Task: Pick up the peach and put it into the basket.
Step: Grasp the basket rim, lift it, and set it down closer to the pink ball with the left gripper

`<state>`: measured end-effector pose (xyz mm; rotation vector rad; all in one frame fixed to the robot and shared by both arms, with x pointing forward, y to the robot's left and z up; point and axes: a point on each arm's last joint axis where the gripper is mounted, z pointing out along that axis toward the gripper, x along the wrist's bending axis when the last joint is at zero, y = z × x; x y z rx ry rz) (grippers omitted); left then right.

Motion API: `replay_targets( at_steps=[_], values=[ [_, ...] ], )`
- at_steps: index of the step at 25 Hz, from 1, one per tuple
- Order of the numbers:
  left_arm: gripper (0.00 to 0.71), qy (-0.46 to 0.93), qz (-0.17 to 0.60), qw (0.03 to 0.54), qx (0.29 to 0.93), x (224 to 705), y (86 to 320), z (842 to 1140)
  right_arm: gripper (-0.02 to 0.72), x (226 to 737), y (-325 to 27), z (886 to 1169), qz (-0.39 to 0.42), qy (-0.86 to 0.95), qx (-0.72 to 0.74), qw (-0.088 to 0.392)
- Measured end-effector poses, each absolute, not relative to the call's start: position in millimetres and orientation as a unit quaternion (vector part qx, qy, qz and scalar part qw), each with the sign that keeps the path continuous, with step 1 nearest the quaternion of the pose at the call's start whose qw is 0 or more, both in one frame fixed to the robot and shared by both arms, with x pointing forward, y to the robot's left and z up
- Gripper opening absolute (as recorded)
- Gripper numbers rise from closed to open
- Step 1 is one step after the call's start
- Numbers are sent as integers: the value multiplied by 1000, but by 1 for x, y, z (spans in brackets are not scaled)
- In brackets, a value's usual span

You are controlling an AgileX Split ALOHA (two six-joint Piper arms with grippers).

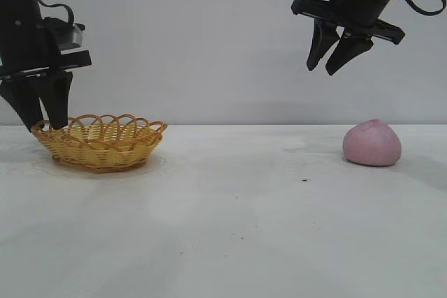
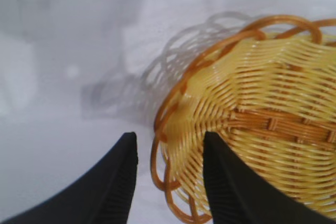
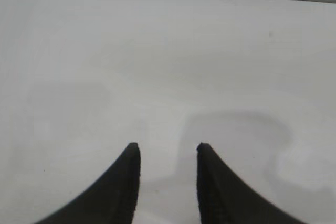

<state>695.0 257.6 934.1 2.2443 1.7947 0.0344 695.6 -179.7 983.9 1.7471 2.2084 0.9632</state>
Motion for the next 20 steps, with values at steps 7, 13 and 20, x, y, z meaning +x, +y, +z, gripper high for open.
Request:
replay_targets(
  at_steps=[7, 13, 20],
  values=[
    [213, 619, 16, 137, 773, 696, 258, 934, 223, 696, -180, 984, 323, 740, 585, 83],
    [213, 620, 10, 132, 773, 697, 257, 927, 223, 696, -180, 984, 323, 739, 585, 84],
    [71, 623, -7, 127, 772, 697, 256, 919, 223, 696, -180, 984, 325, 738, 585, 86]
  ],
)
